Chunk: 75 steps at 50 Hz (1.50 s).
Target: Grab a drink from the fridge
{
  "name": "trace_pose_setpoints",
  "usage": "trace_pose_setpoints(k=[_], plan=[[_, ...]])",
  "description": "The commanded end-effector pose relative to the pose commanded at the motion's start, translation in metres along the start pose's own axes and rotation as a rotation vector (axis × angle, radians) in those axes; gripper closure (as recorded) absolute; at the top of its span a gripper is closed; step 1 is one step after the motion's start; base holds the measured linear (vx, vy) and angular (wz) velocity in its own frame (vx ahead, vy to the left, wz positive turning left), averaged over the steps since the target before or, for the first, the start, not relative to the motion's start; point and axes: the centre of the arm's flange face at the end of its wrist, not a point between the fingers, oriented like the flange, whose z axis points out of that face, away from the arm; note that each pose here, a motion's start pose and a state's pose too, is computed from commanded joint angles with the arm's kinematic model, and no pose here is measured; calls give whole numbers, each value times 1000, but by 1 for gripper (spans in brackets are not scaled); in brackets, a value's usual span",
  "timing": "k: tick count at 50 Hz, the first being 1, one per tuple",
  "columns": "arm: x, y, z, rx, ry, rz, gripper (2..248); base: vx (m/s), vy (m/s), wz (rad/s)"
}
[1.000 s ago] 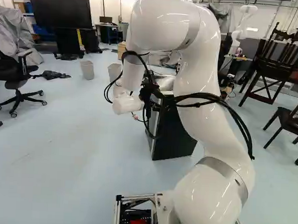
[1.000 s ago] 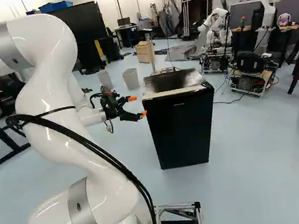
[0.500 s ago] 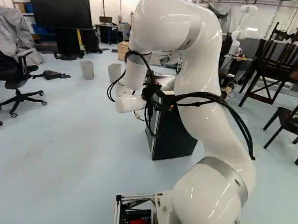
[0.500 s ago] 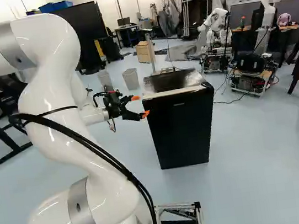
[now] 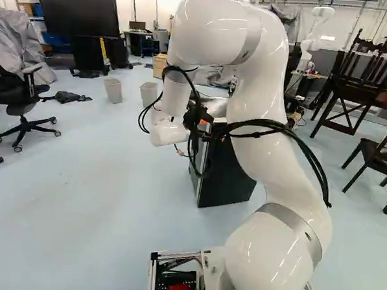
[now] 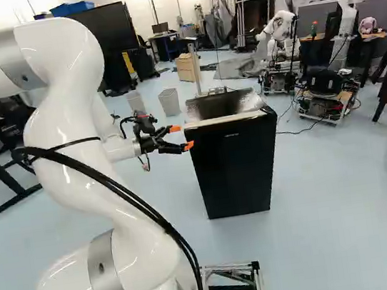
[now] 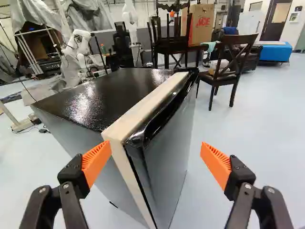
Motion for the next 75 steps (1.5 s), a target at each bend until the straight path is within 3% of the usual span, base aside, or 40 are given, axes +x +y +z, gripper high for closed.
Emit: trace_pose_setpoints(k=[28,55,75], plan=[[-10,0,2,-4,-1,-18,3,0,0,0],[-5,5,24,-50,3,-6,3,0,0,0],[-5,37,7,-33,-4,-59,3,0,-1,-2]])
